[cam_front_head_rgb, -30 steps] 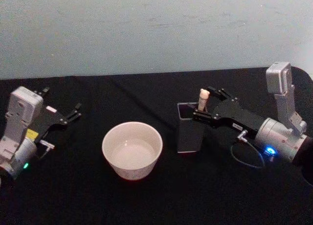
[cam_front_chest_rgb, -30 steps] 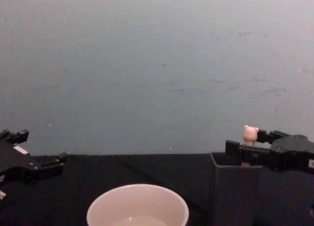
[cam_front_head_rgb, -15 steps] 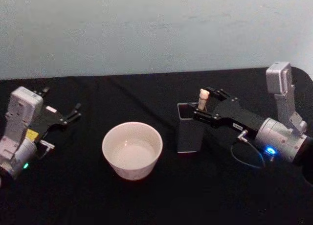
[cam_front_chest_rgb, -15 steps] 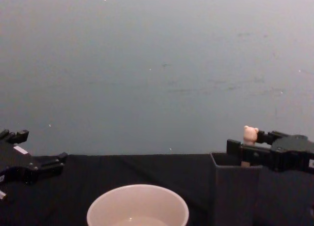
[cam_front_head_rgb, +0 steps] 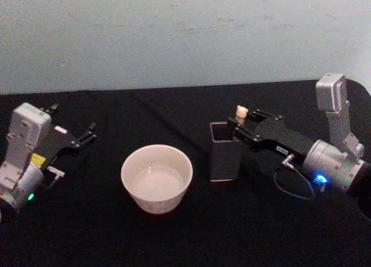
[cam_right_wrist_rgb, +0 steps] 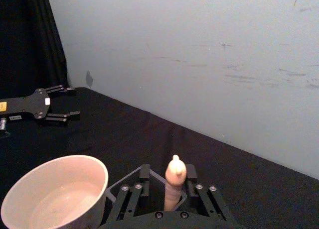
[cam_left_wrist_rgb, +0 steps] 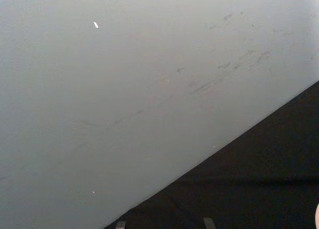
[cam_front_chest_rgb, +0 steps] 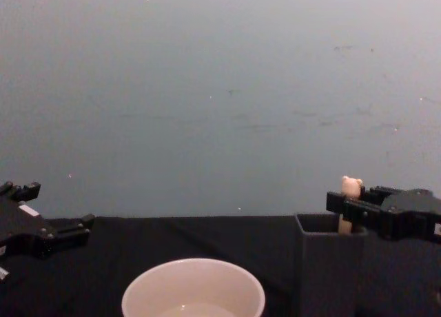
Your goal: Pick up the stirring spoon with one hand, stir inside the cup, then place it back in its original position.
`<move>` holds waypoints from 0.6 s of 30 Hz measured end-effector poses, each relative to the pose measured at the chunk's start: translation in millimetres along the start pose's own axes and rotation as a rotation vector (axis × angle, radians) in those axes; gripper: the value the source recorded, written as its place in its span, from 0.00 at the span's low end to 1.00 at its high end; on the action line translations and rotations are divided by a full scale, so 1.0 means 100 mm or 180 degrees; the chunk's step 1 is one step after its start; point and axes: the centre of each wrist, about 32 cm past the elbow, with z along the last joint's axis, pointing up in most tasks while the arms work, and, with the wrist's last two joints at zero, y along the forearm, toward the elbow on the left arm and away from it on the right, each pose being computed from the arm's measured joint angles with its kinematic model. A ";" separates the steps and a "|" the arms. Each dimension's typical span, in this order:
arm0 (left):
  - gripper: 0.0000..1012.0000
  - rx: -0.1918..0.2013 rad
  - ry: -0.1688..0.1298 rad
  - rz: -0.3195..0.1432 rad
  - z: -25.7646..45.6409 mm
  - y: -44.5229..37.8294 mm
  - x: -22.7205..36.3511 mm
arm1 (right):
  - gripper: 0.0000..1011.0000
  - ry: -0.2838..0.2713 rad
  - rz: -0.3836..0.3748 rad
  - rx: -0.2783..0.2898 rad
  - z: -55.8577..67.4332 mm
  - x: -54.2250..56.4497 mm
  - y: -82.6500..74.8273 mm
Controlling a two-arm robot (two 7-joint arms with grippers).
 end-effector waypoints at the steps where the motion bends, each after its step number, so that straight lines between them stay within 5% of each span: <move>1: 0.99 0.0000 0.0000 0.0000 0.000 0.000 0.000 | 0.41 0.0000 0.0000 0.0000 0.00 0.00 0.00; 8: 0.99 0.0000 0.0000 0.0000 0.000 0.000 0.000 | 0.21 0.0001 0.0000 0.0001 0.00 0.00 0.00; 18: 0.99 0.0000 0.0000 0.0000 0.000 0.000 0.000 | 0.21 -0.0019 0.0002 0.0031 0.00 -0.02 -0.01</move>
